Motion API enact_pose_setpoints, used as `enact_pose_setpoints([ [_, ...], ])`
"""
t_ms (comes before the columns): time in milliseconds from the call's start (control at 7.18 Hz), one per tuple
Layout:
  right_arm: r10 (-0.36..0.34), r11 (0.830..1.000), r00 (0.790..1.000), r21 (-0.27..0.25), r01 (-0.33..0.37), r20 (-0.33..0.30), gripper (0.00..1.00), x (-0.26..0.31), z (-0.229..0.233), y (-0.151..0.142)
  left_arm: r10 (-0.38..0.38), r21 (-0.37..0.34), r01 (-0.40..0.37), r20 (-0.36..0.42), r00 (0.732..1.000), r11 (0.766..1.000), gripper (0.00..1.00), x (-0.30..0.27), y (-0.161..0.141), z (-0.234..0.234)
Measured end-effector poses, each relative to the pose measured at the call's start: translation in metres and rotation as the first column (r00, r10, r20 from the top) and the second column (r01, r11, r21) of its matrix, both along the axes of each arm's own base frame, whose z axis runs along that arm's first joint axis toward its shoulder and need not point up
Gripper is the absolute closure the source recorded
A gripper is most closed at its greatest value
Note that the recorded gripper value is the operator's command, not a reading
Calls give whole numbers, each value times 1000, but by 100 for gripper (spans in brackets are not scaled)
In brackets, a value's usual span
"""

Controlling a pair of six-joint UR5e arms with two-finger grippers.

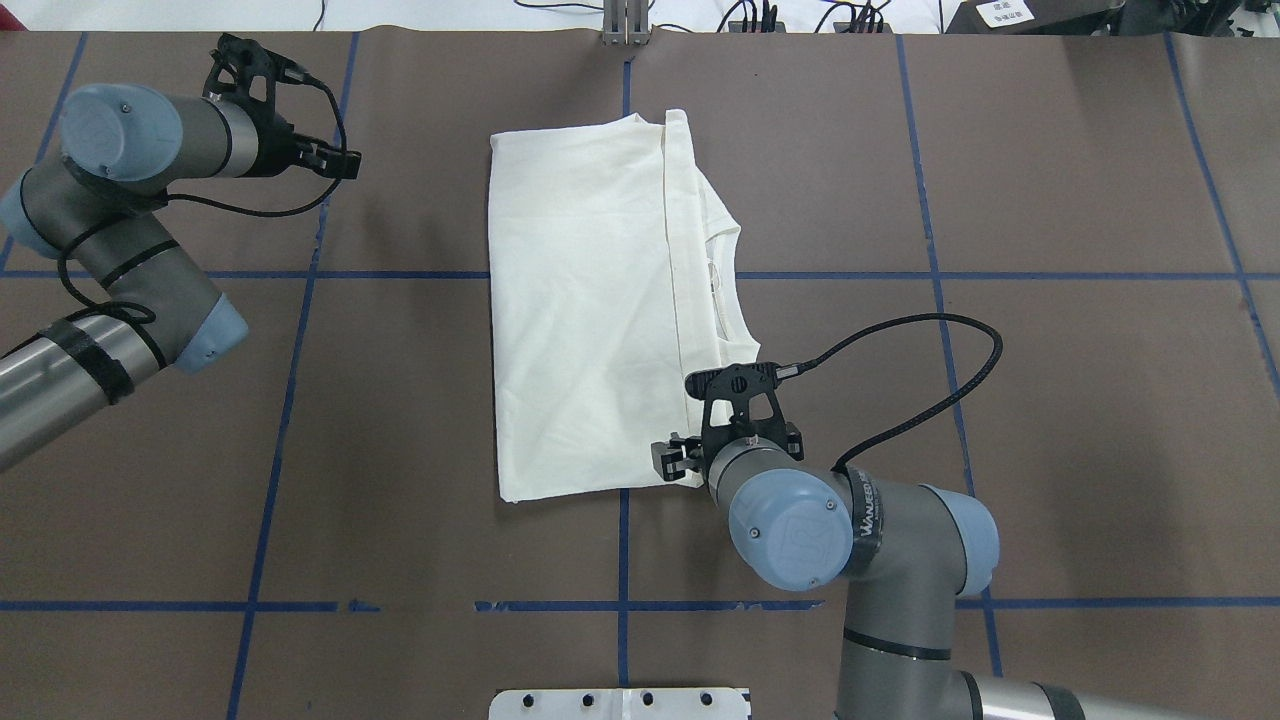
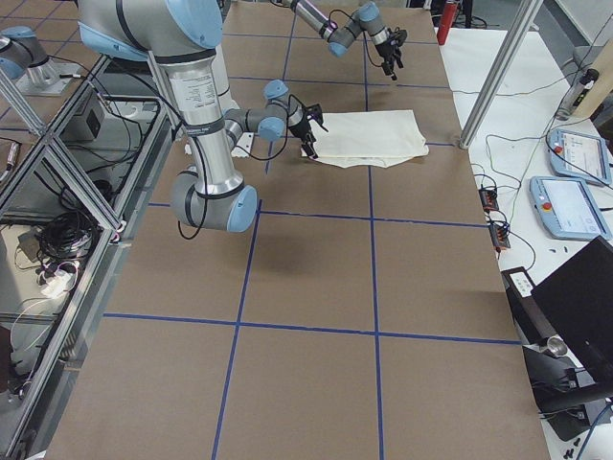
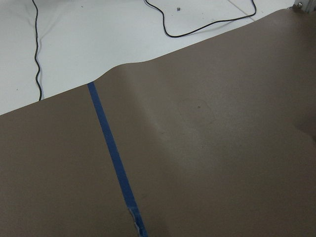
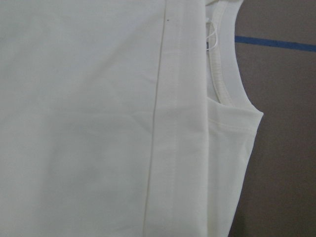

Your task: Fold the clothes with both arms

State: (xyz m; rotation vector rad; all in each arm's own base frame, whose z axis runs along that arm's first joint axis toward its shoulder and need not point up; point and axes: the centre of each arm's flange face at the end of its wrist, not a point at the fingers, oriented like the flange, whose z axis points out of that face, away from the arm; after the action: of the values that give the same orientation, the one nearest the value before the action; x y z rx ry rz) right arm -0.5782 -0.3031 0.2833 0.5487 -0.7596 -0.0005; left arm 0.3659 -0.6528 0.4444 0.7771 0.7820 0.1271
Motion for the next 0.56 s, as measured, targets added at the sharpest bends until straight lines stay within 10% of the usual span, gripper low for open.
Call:
enact_pose_setpoints([
  [557, -47, 988, 981, 138, 74, -190, 0, 2, -27, 28, 9, -28, -10, -34, 999, 1000, 0, 21, 12, -1],
])
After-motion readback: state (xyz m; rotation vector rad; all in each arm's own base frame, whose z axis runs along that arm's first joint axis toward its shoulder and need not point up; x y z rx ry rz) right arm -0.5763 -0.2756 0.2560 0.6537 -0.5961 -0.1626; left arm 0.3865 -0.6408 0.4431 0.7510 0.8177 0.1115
